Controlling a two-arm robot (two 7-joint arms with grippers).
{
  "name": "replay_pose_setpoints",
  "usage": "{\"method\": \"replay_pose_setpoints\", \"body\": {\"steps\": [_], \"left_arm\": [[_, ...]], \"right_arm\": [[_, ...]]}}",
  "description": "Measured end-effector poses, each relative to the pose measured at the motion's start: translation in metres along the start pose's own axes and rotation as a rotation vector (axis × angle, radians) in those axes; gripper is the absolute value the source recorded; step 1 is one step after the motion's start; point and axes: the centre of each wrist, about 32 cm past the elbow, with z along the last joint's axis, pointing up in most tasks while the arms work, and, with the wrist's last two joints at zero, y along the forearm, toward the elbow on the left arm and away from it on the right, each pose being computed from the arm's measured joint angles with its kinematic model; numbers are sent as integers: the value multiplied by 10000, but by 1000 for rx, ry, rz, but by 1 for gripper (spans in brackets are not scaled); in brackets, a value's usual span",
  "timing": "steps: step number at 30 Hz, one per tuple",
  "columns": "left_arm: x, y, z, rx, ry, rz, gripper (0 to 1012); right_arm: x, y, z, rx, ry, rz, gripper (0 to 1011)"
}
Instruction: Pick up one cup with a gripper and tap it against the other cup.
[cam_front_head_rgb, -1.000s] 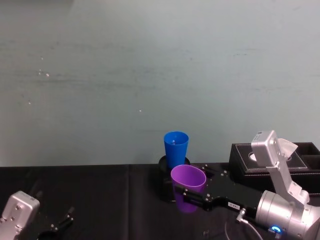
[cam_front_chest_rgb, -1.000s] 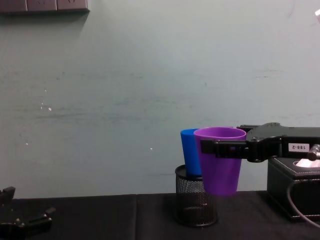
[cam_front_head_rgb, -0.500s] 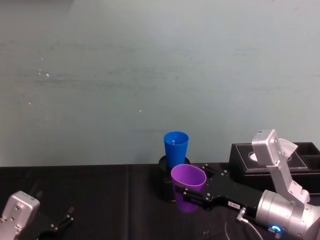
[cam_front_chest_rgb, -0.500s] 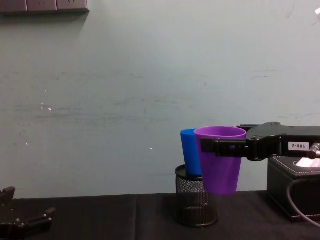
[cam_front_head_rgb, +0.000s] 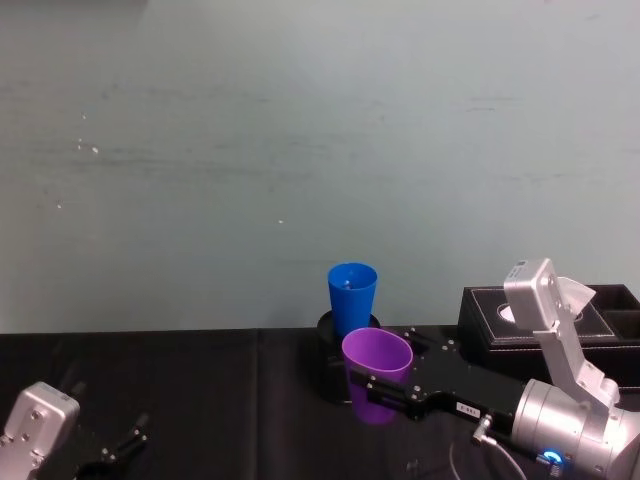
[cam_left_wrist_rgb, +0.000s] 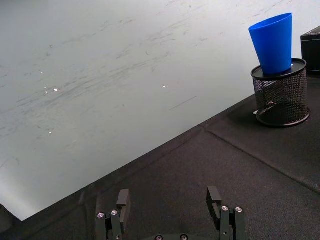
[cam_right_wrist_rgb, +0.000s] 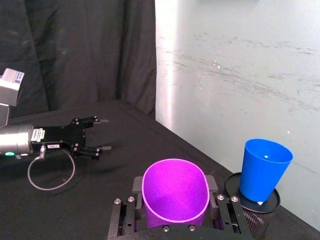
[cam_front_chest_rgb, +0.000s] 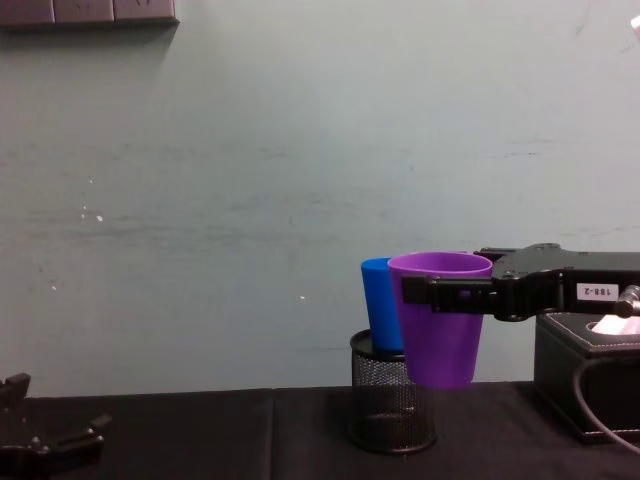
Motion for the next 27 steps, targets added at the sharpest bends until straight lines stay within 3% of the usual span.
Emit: {"method": "replay_pose_setpoints", "body": {"steps": [27], "left_arm": [[0,0,0,0,0,0,1000]], "right_arm": [[0,0,0,0,-2,0,726]]}}
